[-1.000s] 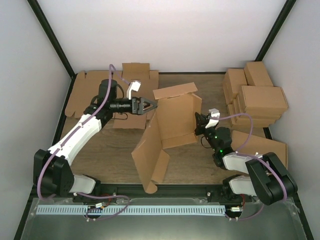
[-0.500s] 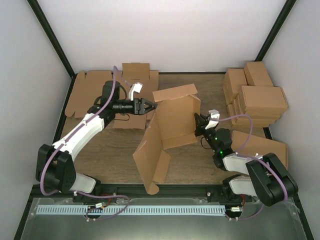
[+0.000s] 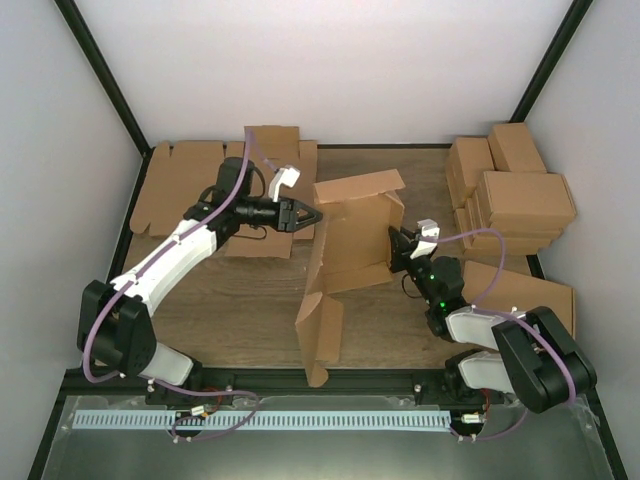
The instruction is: Fold the paper box
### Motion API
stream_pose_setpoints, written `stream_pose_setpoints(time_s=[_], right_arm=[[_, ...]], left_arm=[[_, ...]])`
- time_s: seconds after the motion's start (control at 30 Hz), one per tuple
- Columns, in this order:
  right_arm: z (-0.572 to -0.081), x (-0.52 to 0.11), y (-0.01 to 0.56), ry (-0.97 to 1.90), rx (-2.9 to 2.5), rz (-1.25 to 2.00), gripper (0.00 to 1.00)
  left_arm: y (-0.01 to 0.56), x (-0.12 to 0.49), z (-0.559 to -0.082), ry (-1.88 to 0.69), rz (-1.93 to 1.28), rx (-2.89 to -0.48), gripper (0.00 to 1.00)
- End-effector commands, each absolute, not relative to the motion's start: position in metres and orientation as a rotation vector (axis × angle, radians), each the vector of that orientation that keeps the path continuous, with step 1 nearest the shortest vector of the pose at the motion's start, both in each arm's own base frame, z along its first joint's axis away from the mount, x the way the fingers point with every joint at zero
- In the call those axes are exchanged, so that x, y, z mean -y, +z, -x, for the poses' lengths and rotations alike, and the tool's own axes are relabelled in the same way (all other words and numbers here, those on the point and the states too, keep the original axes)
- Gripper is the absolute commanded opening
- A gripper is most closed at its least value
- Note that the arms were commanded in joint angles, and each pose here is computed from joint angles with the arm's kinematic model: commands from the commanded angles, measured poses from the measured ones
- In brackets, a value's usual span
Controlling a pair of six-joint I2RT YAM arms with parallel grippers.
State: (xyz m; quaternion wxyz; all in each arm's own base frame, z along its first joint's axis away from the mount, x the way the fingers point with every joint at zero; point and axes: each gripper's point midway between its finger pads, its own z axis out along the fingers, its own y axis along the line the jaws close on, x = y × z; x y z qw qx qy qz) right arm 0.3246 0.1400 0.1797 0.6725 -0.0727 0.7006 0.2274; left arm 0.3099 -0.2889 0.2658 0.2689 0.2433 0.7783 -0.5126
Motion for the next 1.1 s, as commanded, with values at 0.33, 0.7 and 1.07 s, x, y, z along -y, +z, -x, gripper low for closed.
stream_pose_setpoints(time_s=[0.33, 0.7, 1.07], right_arm=[[-0.325, -0.148, 0.198, 0.532, -1.522, 0.193, 0.16], [-0.324, -0.142, 0.208, 0.487, -1.509, 0.196, 0.27], [-0.319, -0.134, 0.213, 0.456, -1.511, 0.173, 0.40]], left_arm=[[0.264, 0.294, -0.316, -1.235, -0.769, -2.066, 0.16], [0.260, 0.297, -0.313, -1.180, -0.793, -2.080, 0.15], [0.252, 0.305, -0.303, -1.171, -0.840, -2.093, 0.17]])
